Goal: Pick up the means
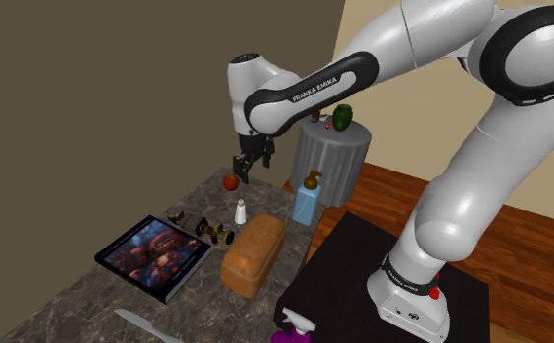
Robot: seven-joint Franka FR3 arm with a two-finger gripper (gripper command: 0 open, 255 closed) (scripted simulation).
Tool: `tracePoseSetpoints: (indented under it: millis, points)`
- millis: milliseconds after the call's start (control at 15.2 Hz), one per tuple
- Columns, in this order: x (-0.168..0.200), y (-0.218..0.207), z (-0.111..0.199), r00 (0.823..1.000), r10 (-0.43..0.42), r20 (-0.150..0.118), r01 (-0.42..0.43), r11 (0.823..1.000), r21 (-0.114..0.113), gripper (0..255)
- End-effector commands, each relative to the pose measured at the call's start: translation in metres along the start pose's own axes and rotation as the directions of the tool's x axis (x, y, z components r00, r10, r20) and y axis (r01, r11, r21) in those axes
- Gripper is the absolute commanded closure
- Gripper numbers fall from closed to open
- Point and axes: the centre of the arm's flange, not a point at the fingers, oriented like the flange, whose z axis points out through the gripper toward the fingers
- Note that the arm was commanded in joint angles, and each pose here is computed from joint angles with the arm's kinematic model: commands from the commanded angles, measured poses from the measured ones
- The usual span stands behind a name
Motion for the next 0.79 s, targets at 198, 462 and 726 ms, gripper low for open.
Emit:
tracePoseSetpoints:
  millis: [198, 462, 726]
  points:
    - [0.040, -0.040, 0.043, 1.000, -0.019, -0.004, 0.019, 1.000, -0.012, 0]
    - [0.071, -0.068, 0.076, 0.999, -0.034, -0.006, 0.034, 0.999, -0.023, 0]
    - [0.102, -0.096, 0.109, 0.999, -0.050, -0.008, 0.049, 0.998, -0.034, 0]
